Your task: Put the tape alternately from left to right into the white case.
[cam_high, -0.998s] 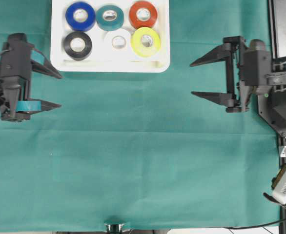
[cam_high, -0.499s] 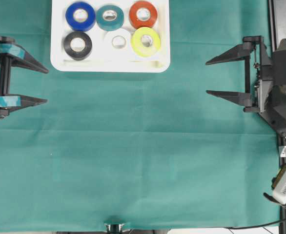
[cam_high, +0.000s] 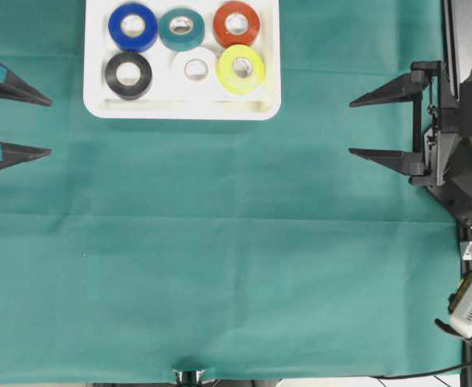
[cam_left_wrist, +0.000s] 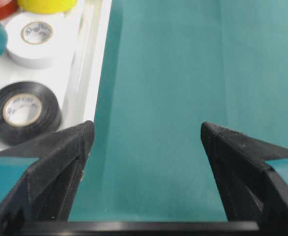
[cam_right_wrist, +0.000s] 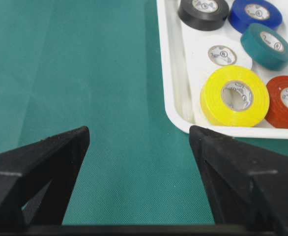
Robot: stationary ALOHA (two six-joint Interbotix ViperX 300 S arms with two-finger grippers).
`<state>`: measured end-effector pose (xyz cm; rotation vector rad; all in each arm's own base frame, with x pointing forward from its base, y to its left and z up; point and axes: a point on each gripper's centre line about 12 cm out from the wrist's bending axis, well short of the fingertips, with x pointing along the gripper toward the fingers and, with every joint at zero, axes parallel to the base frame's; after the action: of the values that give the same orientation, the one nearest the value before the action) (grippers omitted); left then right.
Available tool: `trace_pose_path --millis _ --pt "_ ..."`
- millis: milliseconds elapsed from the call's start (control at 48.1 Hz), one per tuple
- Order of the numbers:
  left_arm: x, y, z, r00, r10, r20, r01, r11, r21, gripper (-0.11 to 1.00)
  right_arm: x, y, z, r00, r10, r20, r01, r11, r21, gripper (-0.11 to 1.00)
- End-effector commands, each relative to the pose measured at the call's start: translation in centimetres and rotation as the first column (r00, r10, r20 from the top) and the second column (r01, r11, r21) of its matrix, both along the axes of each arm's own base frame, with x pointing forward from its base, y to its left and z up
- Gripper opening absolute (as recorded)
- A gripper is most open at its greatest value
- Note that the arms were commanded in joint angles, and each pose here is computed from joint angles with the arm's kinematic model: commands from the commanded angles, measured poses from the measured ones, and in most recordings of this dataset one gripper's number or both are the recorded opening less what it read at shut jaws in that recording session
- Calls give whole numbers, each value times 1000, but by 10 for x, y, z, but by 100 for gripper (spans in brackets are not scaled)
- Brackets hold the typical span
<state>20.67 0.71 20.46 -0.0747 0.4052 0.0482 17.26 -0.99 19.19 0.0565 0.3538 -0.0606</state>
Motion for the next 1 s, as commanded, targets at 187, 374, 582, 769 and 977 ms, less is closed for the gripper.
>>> trace_pose_path --millis 187,374,582,769,977 --pt "-17 1 6 997 8 83 -9 1000 1 100 -2 1 0 1000 6 15 -6 1000 2 87" --pt "-29 2 1 994 14 104 -15 1000 2 100 -6 1 -2 1000 6 23 -6 1000 2 87" --pt "-37 2 -2 993 19 119 -20 1000 6 100 -11 2 -8 1000 6 20 -6 1000 2 87" --pt "-41 3 -7 993 25 115 -26 1000 10 100 -12 2 -10 1000 7 21 -7 1000 1 87" --pt "-43 4 -11 995 26 99 -28 1000 12 100 -12 2 -10 1000 8 21 -8 1000 -2 87"
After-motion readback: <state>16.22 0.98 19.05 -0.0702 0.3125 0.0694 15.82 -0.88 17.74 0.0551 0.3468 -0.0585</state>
